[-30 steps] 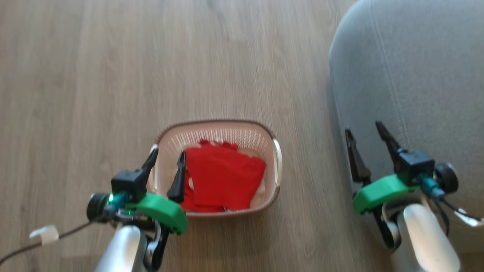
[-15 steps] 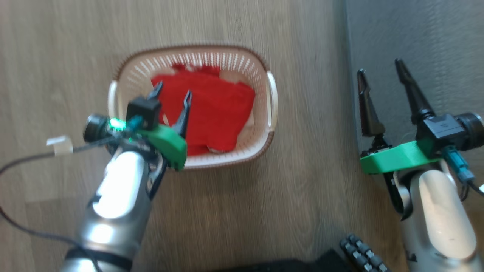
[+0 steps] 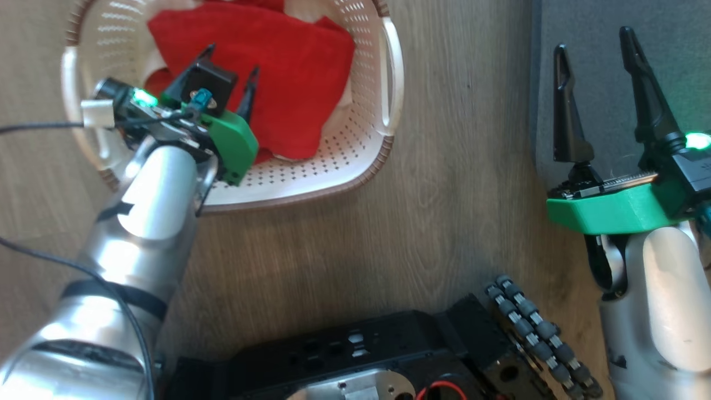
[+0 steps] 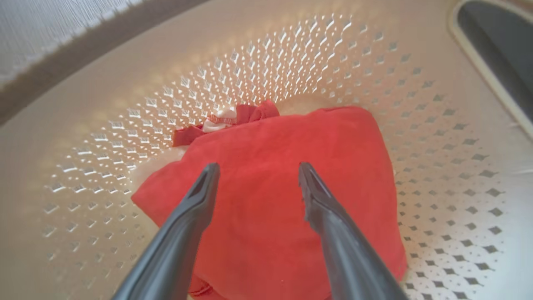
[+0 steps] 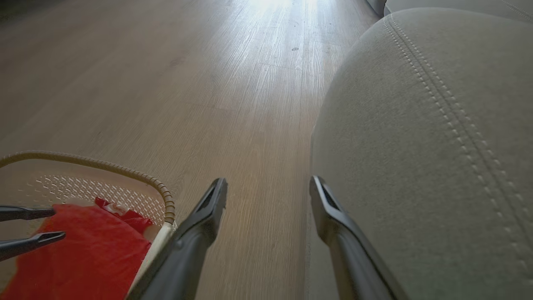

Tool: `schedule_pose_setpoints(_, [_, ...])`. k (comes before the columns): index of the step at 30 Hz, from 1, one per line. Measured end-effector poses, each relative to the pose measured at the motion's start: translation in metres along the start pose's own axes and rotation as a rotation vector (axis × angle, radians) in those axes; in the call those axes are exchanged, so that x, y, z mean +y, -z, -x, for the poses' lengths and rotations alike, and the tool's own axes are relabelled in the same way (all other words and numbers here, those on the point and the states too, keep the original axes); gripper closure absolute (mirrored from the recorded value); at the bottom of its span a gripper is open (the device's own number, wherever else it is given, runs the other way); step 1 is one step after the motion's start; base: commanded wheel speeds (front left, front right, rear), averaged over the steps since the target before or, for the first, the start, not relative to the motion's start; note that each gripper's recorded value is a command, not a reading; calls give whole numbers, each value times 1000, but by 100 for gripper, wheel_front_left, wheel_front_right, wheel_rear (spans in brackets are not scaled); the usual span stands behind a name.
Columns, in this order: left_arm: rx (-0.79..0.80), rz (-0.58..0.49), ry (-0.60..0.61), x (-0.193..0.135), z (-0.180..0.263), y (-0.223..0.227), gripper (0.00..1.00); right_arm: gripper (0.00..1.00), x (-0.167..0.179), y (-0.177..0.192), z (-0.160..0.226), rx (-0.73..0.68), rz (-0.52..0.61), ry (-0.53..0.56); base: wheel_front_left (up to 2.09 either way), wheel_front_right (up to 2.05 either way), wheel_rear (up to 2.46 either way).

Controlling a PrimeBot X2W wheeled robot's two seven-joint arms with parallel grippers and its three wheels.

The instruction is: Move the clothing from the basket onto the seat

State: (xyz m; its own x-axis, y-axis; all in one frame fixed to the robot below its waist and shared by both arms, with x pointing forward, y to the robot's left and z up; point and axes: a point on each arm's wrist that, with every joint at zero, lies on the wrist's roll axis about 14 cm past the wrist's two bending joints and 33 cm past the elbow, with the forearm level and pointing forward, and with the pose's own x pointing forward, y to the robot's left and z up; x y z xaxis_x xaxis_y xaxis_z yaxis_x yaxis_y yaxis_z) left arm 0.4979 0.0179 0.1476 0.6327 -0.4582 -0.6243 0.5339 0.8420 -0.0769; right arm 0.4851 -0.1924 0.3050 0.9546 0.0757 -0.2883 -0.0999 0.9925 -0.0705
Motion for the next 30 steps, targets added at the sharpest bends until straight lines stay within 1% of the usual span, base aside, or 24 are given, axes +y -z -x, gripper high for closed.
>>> schedule_pose_setpoints(3, [51,-58,29,-2,-13,19,0,0,-7,13,3,32,2,18,0,0,0])
schedule_pose_setpoints(11, [178,-198,67,-5,-27,55,0,0,-11,19,7,52,12,24,0,0,0])
schedule_pose_setpoints(17, [201,-261,67,0,-36,56,0,0,-11,21,9,55,9,26,0,0,0])
schedule_pose_setpoints(24, [314,-296,87,-2,-35,76,0,0,-10,23,8,53,9,23,0,0,0])
schedule_pose_setpoints(28, [347,-281,90,-1,-33,82,0,0,-8,24,7,54,6,18,0,0,0])
schedule_pose_setpoints(29, [347,-280,90,-1,-33,82,100,0,-8,24,7,55,5,17,0,0,0])
schedule_pose_setpoints(30, [349,-280,90,-1,-32,83,100,0,-7,25,7,56,5,16,0,0,0])
